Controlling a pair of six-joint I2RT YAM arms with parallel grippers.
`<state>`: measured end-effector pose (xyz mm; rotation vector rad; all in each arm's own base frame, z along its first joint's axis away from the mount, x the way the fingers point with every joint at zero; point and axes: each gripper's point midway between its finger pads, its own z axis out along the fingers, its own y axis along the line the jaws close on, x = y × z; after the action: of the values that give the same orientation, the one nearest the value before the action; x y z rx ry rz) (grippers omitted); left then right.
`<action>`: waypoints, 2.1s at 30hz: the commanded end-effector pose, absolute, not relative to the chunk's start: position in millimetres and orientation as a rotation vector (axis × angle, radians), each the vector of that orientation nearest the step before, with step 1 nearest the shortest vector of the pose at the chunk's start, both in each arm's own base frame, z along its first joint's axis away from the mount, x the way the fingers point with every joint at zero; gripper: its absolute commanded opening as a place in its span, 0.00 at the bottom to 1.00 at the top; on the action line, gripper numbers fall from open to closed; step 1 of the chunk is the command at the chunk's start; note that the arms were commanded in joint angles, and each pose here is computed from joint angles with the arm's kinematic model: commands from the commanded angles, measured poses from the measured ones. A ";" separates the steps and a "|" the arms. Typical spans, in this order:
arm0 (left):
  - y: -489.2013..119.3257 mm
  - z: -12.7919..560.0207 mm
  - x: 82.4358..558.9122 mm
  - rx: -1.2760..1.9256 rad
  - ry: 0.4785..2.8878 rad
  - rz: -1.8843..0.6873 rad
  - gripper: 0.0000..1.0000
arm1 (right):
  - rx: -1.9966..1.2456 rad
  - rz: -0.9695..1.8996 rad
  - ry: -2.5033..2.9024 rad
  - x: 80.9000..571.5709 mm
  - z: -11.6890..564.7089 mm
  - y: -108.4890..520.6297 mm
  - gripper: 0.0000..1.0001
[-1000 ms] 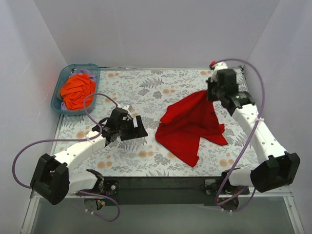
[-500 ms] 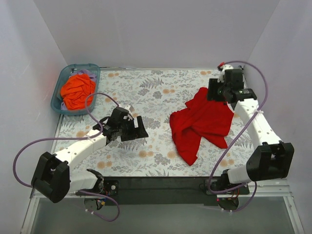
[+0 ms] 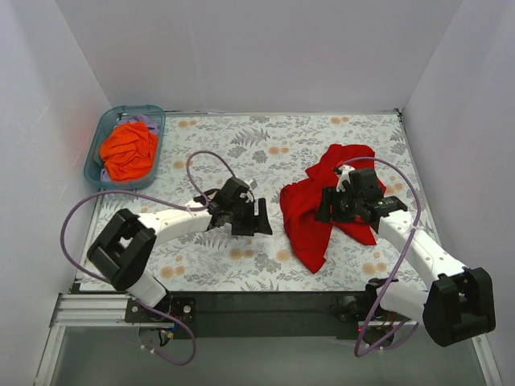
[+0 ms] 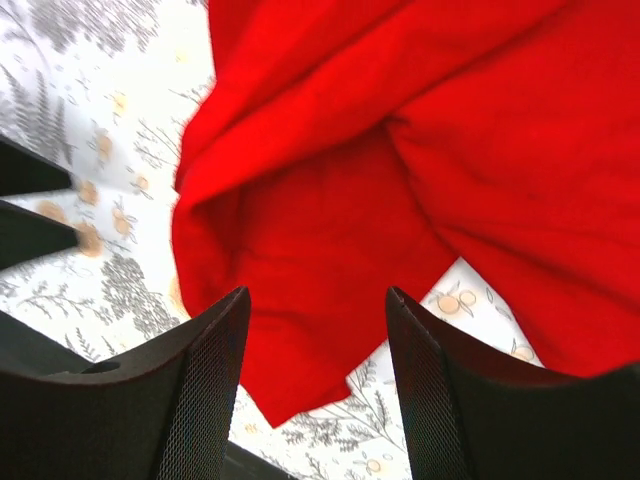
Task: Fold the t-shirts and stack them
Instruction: Flatten the tshirt out
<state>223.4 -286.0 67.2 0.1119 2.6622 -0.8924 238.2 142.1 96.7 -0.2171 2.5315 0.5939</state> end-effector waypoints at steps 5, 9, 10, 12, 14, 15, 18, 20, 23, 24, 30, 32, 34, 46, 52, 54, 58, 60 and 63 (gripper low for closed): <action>-348.6 67.0 234.8 0.289 2.599 -0.938 0.63 | -0.211 0.659 2.422 247.2 108.4 151.0 0.63; -362.7 56.9 236.9 0.322 2.608 -0.931 0.58 | -0.206 0.671 2.430 242.7 101.9 150.9 0.63; -366.1 54.0 235.7 0.336 2.612 -0.929 0.57 | -0.209 0.672 2.439 240.1 98.1 150.7 0.63; -371.4 47.9 237.9 0.346 2.620 -0.923 0.55 | -0.213 0.672 2.443 238.7 95.2 150.4 0.62; -376.4 46.2 236.8 0.365 2.621 -0.925 0.51 | -0.214 0.668 2.450 236.4 90.5 149.3 0.62; -380.5 47.8 238.9 0.370 2.612 -0.929 0.50 | -0.215 0.666 2.458 234.8 87.8 148.7 0.62; -384.7 41.3 240.9 0.379 2.618 -0.910 0.41 | -0.214 0.662 2.471 231.8 79.8 147.4 0.62; -385.9 37.9 243.0 0.381 2.620 -0.900 0.29 | -0.215 0.661 2.484 229.5 74.6 146.8 0.62; -386.5 43.7 244.8 0.397 2.613 -0.893 0.00 | -0.216 0.667 2.511 224.0 62.6 146.2 0.62; -379.8 43.3 242.3 0.397 2.637 -0.855 0.00 | -0.217 0.664 2.522 222.1 58.4 145.6 0.62; -294.0 90.5 267.9 0.329 2.553 -0.294 0.00 | -0.237 0.667 2.512 222.3 60.1 146.1 0.62; -263.2 112.2 276.4 0.325 2.484 -0.119 0.00 | -0.242 0.670 2.501 223.5 63.1 146.5 0.62; -221.9 136.0 285.3 0.289 2.397 0.102 0.00 | -0.258 0.674 2.480 226.6 69.2 147.9 0.62; -170.1 205.7 385.6 0.325 2.062 0.670 0.00 | -0.276 0.611 2.438 234.1 88.3 141.8 0.62; -169.5 226.9 442.9 0.243 1.981 0.587 0.26 | -0.262 0.578 2.466 231.5 79.7 136.7 0.62; -158.8 229.0 446.0 0.182 1.987 0.597 0.38 | -0.246 0.562 2.478 232.6 77.4 134.5 0.63; -173.9 231.2 422.9 0.081 2.028 0.294 0.68 | -0.228 0.522 2.480 237.4 76.6 130.6 0.65; -175.8 213.7 396.4 0.022 2.098 0.156 0.77 | -0.231 0.532 2.488 237.9 75.6 132.7 0.65; -172.0 165.7 356.5 -0.066 2.257 0.052 0.78 | -0.257 0.560 2.490 239.1 74.7 140.0 0.65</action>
<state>395.2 -160.8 186.9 0.0680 2.1412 0.2756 225.8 132.2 60.7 -0.2319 2.5351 0.5459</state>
